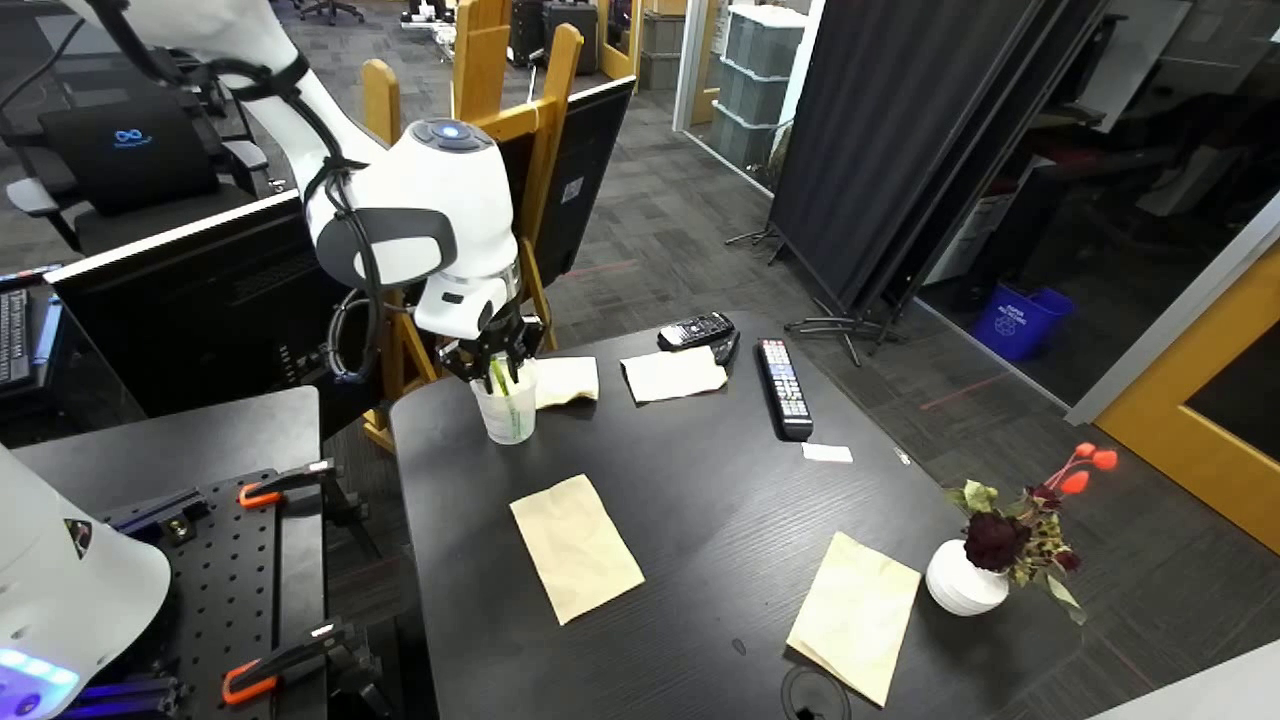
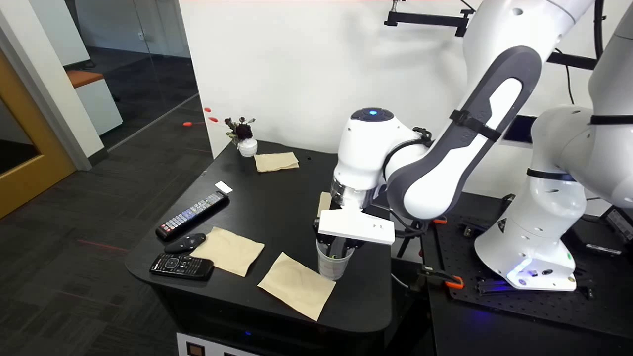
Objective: Remove the pen from the mug cup and place it on the table
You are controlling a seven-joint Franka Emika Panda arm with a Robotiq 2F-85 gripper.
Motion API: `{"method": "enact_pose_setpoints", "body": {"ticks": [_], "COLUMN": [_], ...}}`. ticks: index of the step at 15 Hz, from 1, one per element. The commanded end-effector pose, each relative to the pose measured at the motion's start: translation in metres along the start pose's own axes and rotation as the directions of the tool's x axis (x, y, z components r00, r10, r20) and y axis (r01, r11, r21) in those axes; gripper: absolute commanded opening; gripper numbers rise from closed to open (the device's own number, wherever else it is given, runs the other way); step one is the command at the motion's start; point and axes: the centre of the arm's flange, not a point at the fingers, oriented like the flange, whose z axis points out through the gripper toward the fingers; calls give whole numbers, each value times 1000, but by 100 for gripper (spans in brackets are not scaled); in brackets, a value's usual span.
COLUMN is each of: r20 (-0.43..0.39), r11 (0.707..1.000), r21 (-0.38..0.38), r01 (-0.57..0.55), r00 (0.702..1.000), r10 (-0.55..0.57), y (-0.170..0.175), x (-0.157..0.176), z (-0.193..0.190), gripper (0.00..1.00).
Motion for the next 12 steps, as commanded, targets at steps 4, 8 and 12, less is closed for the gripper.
{"method": "enact_pose_setpoints", "body": {"ticks": [4,8,12], "r20": [4,2,11], "r11": [1000,999,997], "r21": [31,33,76], "r01": [-2,-16,-6], "r00": [1000,1000,1000], "r10": [2,16,5], "y": [-4,-1,-11], "x": [-3,-1,0], "z": [0,-19,-50], "gripper": [0,3,3]}}
